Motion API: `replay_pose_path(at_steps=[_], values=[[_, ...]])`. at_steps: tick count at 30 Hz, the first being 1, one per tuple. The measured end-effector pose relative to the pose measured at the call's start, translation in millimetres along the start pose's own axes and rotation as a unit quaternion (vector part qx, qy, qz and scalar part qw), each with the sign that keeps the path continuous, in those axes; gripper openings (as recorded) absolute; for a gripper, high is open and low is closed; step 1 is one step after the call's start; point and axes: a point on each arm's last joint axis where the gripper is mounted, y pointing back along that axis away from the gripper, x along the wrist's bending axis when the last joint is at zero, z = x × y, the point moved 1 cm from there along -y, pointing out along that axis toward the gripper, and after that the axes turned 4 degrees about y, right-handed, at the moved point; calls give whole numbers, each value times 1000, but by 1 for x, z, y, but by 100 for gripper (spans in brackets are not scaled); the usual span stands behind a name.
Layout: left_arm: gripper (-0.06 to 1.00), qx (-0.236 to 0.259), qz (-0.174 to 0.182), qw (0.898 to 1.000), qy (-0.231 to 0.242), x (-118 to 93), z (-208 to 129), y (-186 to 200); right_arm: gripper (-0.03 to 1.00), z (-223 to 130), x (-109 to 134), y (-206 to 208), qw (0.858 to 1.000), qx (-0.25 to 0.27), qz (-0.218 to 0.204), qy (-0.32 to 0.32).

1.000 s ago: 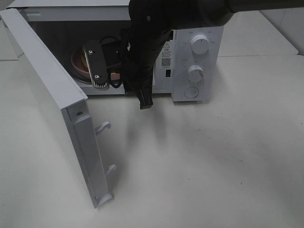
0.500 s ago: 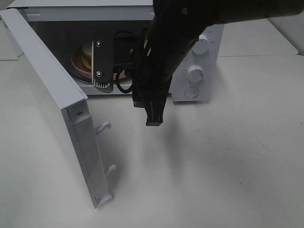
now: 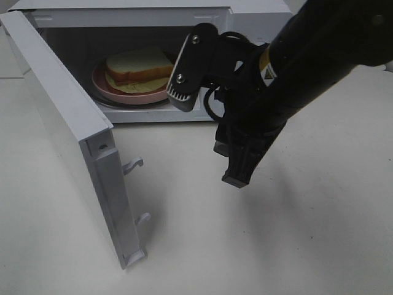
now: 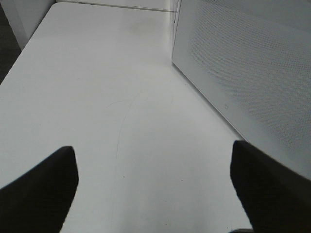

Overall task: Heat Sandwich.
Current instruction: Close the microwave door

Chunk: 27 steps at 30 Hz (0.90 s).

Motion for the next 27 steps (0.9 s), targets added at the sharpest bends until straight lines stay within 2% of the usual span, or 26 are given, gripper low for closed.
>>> replay_pose_path(at_steps=[2, 3, 4, 5, 7, 8, 9, 10, 12, 13, 14, 16, 17, 18, 19, 21, 22, 23, 26, 27], values=[[80, 0, 0, 1000, 0, 0, 0, 0, 45, -8, -5, 8, 997, -4, -8, -76], [80, 0, 0, 1000, 0, 0, 0, 0, 45, -8, -5, 8, 997, -4, -8, -76], [80, 0, 0, 1000, 0, 0, 0, 0, 45, -11, -9, 10, 994, -5, -13, -111], [80, 0, 0, 1000, 0, 0, 0, 0, 45, -20, -20, 12, 982, -4, -24, -186], [80, 0, 0, 1000, 0, 0, 0, 0, 45, -30, -31, 13, 966, 2, -35, -256], [80, 0, 0, 1000, 0, 0, 0, 0, 45, -30, -31, 13, 966, 2, -35, -256], [80, 0, 0, 1000, 0, 0, 0, 0, 45, -36, -38, 13, 956, 9, -40, -290], [80, 0, 0, 1000, 0, 0, 0, 0, 45, -50, -48, 13, 939, 28, -50, -339], [80, 0, 0, 1000, 0, 0, 0, 0, 45, -65, -58, 12, 923, 49, -59, -378], [80, 0, 0, 1000, 0, 0, 0, 0, 45, -65, -58, 12, 923, 49, -59, -378], [80, 0, 0, 1000, 0, 0, 0, 0, 45, -82, -69, 13, 907, 71, -69, -409], [80, 0, 0, 1000, 0, 0, 0, 0, 45, -100, -78, 14, 891, 90, -78, -439], [80, 0, 0, 1000, 0, 0, 0, 0, 45, -100, -78, 14, 891, 90, -78, -439], [80, 0, 0, 1000, 0, 0, 0, 0, 45, -107, -81, 15, 883, 98, -79, -453], [80, 0, 0, 1000, 0, 0, 0, 0, 46, -121, -88, 17, 865, 112, -81, -482], [80, 0, 0, 1000, 0, 0, 0, 0, 49, -135, -93, 18, 848, 123, -81, -509], [80, 0, 0, 1000, 0, 0, 0, 0, 49, -135, -93, 18, 848, 123, -81, -509], [80, 0, 0, 1000, 0, 0, 0, 0, 54, -145, -95, 20, 835, 133, -76, -528], [80, 0, 0, 1000, 0, 0, 0, 0, 63, -155, -94, 22, 825, 153, -60, -541], [80, 0, 0, 1000, 0, 0, 0, 0, 63, -155, -94, 22, 825, 153, -60, -541]])
